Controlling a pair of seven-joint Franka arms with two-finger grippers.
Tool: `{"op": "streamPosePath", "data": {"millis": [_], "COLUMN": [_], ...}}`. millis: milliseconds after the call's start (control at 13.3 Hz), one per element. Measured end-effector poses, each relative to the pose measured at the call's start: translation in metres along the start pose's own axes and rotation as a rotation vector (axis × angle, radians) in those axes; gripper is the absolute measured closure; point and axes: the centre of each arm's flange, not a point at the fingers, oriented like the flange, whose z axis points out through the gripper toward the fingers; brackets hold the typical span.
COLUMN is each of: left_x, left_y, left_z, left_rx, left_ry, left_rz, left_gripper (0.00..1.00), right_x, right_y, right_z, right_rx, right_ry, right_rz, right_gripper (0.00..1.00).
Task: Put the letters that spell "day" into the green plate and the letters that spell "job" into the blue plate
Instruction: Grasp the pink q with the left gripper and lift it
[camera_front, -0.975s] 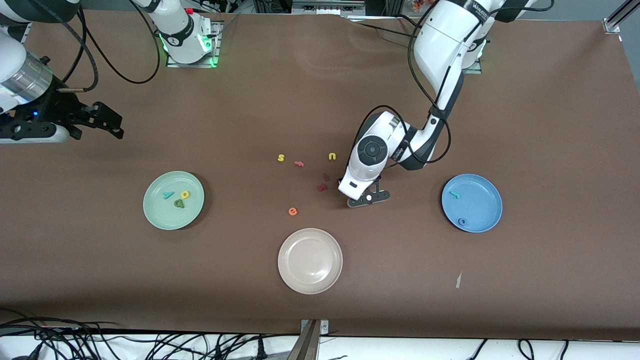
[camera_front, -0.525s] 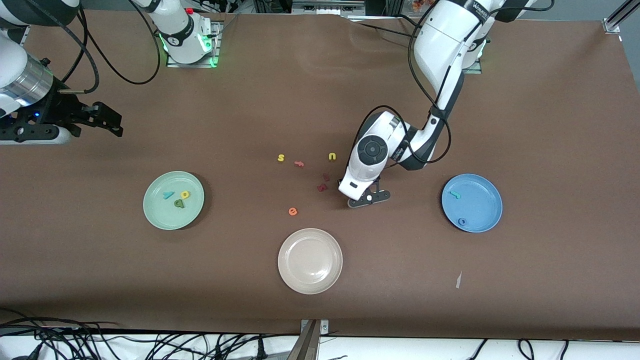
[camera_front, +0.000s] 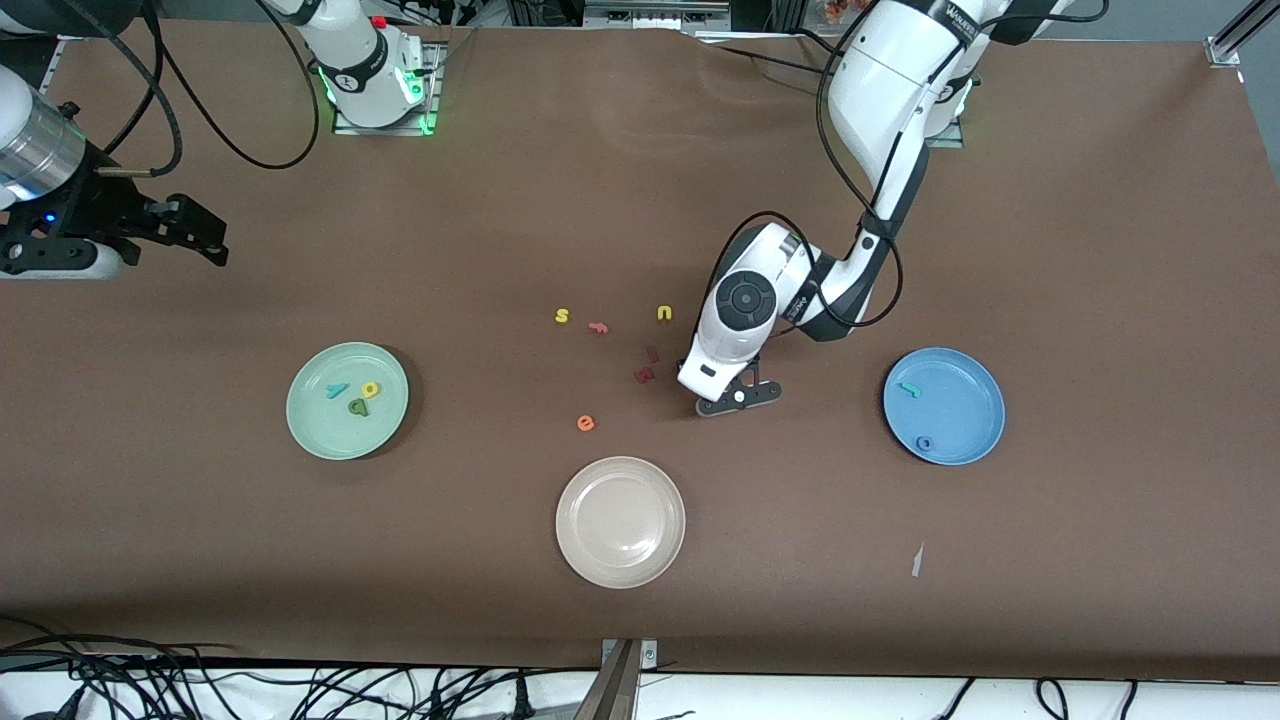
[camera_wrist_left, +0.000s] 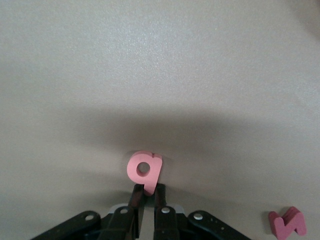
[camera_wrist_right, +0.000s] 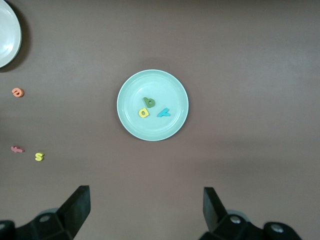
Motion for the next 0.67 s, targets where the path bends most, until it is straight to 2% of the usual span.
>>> {"op": "streamPosePath", "data": {"millis": [225, 300, 675], "left_x": [0.000, 0.001, 0.015], "left_y": [0.000, 0.000, -0.005], "left_z": [0.000, 0.000, 0.003], "left_rx": [-0.001, -0.006, -0.012], "left_ry": [0.001, 0.005, 0.023], "left_rz": [-0.001, -0.006, -0.024], "left_gripper": [0.83, 0.76, 0.22], "right_x": [0.003, 0.004, 0.010], "right_y": [0.006, 0.009, 0.011], "right_z": [0.003, 0.003, 0.012], "right_rx": [-0.002, -0.002, -0.004], "right_ry": [-0.005, -0.003, -0.018], "right_rz": [0.011, 0.017, 0.021], "right_gripper": [0.00, 0.00, 0.00]}}
